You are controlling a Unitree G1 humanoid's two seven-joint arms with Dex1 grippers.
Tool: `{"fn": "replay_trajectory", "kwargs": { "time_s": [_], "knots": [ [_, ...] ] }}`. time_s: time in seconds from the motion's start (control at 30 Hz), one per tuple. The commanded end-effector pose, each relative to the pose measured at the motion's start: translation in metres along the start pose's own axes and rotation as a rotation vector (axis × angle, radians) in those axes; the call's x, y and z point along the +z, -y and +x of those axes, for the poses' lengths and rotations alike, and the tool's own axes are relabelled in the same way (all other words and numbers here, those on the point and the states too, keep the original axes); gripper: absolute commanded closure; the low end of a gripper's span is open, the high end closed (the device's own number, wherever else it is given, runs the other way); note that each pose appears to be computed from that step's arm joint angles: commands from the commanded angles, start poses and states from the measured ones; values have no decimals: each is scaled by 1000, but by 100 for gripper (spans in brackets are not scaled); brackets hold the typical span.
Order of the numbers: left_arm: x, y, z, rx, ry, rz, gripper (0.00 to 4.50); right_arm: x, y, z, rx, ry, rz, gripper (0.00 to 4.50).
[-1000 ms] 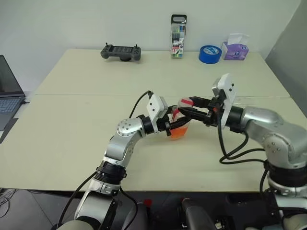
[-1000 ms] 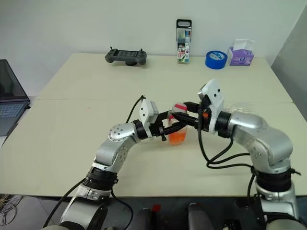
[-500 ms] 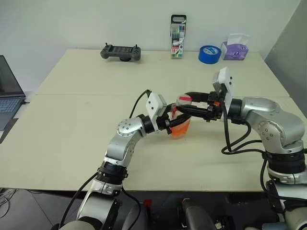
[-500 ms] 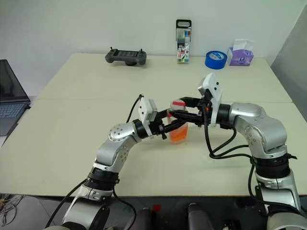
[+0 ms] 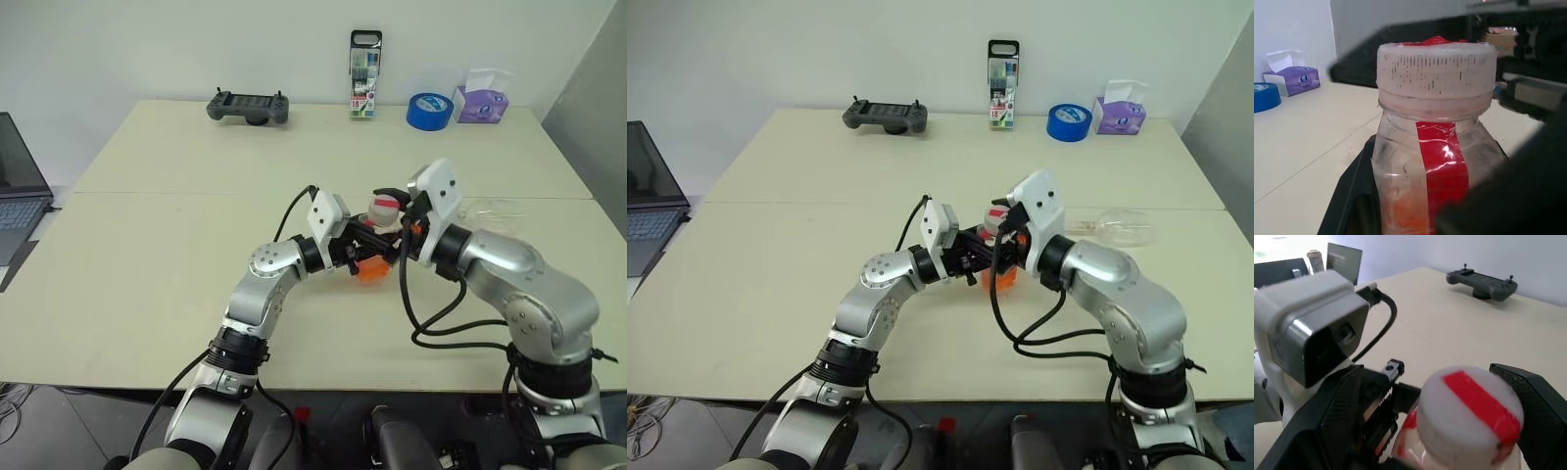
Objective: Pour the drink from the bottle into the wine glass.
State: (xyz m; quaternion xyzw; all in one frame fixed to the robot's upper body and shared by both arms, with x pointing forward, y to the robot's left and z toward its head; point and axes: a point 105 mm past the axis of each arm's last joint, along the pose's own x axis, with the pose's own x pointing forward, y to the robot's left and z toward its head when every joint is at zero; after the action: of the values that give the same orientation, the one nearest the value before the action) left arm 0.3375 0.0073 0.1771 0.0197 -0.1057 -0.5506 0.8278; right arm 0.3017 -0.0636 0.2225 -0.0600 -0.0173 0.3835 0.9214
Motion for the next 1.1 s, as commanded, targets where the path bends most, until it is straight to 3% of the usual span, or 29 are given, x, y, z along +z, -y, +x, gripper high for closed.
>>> {"fn": "replay_trajectory", "kwargs": {
  "time_s": [0.03,0.33,0.67,0.77,0.93,0.97,1.1],
  "knots": [
    [17,-4,2,17,52,58,261,15,-5,-13,-132,65,0,14],
    [18,-11,4,53,66,67,262,27,-15,-8,-343,98,93,14],
    [19,-11,7,43,74,73,263,22,-12,0,-401,60,123,14],
    [19,-11,6,45,74,75,263,26,-12,1,-400,76,125,78],
    [18,-11,5,48,70,77,263,30,-12,1,-389,94,115,255],
    [18,-12,4,49,69,77,263,31,-11,1,-390,97,114,272],
    [18,-13,4,57,68,79,263,30,-8,1,-380,80,98,271]
  ]
}}
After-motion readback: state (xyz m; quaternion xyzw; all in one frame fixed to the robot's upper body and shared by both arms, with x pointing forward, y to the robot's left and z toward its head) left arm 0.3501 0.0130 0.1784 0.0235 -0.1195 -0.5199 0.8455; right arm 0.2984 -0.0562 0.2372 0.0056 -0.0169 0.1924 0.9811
